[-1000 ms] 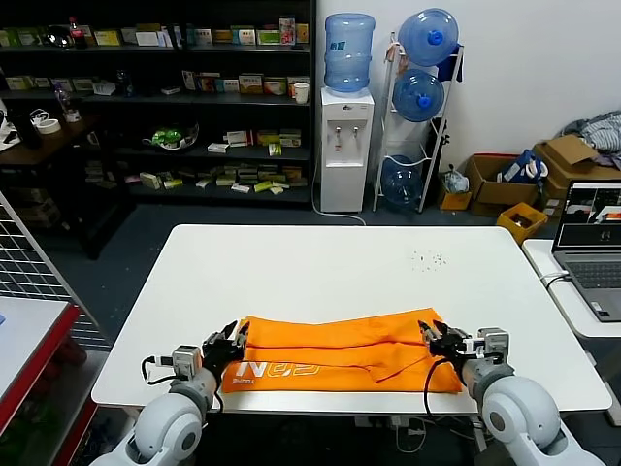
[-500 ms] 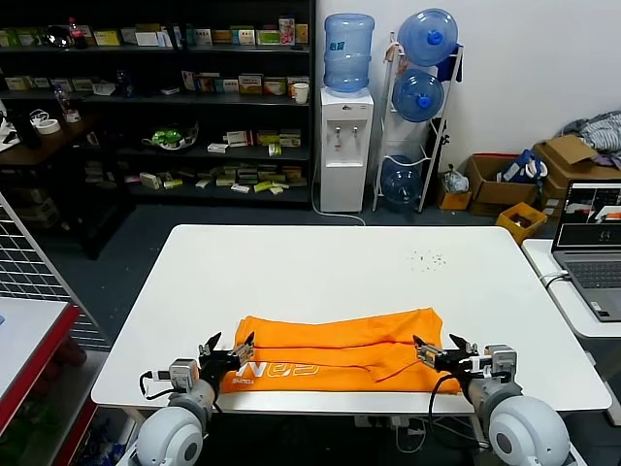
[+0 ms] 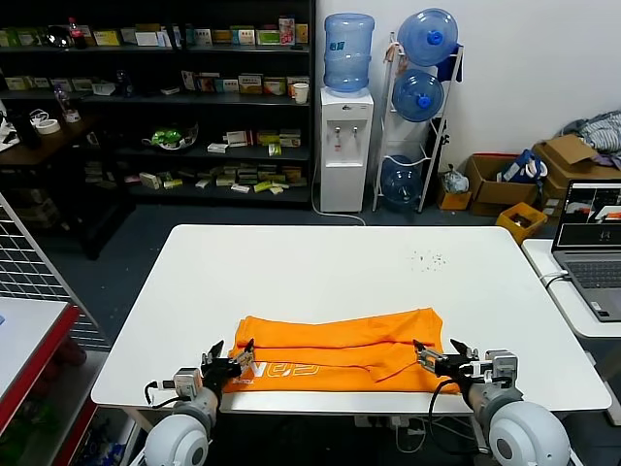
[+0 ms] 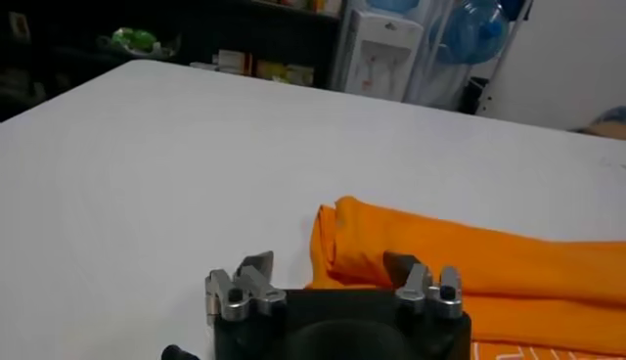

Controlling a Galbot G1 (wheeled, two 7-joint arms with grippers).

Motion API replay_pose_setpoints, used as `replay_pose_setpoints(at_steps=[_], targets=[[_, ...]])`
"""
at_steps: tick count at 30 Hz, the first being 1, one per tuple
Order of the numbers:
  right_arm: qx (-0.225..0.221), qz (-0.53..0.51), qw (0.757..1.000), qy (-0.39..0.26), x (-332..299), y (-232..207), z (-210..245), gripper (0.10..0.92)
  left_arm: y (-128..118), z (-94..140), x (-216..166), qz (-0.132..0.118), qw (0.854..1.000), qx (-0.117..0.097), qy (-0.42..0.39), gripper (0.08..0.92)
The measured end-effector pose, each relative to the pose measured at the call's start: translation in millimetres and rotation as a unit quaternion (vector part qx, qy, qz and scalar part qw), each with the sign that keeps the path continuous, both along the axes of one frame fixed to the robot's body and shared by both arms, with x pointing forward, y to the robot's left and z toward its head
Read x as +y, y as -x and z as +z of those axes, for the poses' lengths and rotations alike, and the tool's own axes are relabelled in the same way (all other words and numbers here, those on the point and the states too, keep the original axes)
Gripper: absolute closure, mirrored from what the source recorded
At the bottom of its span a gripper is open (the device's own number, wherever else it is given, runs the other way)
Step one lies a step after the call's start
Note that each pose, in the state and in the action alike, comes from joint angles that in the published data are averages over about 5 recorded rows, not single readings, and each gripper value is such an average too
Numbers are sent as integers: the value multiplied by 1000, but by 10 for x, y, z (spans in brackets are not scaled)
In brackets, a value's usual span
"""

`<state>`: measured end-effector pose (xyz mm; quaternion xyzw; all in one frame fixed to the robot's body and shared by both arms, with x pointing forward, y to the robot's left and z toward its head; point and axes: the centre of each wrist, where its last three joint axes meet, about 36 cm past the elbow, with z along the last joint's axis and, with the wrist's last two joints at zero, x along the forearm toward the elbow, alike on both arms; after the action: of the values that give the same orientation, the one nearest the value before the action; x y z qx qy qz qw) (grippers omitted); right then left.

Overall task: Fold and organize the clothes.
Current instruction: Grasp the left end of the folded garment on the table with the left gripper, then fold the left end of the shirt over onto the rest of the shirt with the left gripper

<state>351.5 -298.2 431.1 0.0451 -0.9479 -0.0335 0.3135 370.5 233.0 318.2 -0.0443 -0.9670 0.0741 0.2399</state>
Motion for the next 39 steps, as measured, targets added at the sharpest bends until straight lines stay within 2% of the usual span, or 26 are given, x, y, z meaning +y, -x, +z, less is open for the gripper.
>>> replay_pose_setpoints(at_steps=[19, 25, 31, 39], targets=[[2, -5, 1000, -9, -8, -13, -29, 200, 60, -75, -131, 3, 1000, -13, 18, 869], [-2, -6, 1000, -13, 6, -29, -20, 200, 19, 27, -128, 6, 1000, -25, 18, 885], [-7, -5, 1000, -16, 37, -54, -8, 200, -28, 246, -25, 7, 999, -36, 9, 885], [-14, -2, 1000, -21, 100, -99, -9, 200, -70, 481, 454, 16, 999, -30, -35, 885]])
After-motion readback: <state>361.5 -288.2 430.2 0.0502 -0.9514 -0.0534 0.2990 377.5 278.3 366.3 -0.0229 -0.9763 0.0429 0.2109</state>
